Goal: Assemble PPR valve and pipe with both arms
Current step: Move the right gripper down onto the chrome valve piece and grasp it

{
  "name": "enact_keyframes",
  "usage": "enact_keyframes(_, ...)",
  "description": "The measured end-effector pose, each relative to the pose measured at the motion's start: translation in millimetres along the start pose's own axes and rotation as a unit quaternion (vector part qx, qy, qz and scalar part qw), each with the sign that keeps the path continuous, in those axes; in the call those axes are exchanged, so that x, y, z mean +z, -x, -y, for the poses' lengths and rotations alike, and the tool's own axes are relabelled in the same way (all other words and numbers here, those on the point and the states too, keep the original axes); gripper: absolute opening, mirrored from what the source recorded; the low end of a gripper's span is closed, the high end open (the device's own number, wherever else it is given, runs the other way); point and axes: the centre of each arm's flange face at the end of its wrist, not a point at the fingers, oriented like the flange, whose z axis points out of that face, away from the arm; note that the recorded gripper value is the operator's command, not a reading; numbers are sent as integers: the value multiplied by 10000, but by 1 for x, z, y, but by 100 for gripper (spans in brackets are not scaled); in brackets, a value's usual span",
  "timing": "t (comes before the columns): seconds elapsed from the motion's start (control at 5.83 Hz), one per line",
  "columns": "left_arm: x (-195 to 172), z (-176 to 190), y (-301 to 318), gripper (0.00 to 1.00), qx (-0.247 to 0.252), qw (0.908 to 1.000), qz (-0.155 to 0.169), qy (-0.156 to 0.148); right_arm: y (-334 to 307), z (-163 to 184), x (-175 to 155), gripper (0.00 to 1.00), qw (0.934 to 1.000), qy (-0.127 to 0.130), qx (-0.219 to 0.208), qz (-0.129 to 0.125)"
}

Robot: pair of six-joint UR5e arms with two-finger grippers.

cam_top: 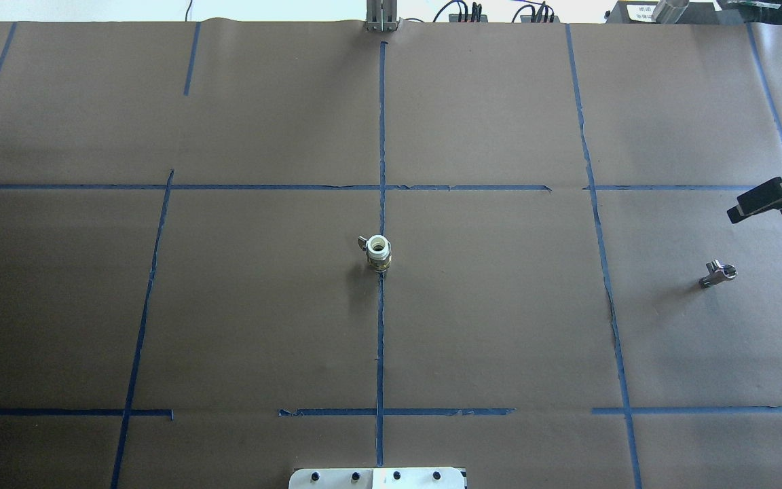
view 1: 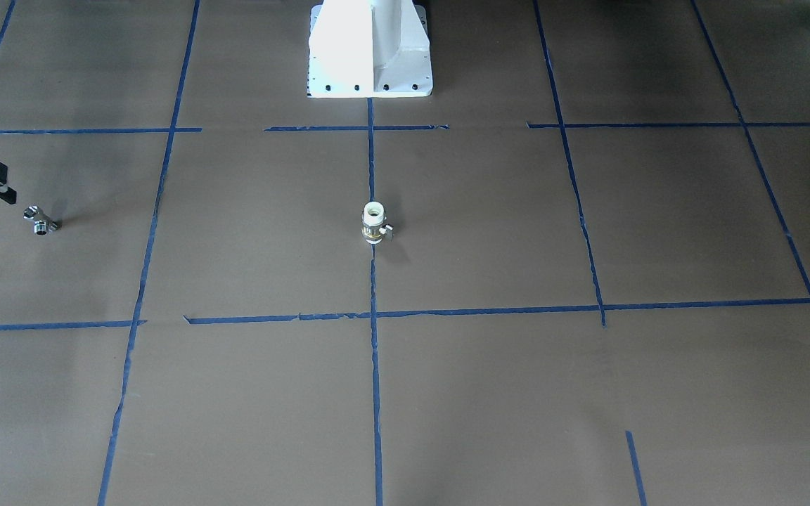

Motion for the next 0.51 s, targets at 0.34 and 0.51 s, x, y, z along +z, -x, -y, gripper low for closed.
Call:
enact_keyframes(0.34,1,-2,1,100,-2,10000,-18,-17,0,-16,37,100,9997,105,-21,-215)
enact_keyframes(0.51,1,-1,1,100,7,10000,-17,-27,-6,-25,53,100,9993,146,-73,-330)
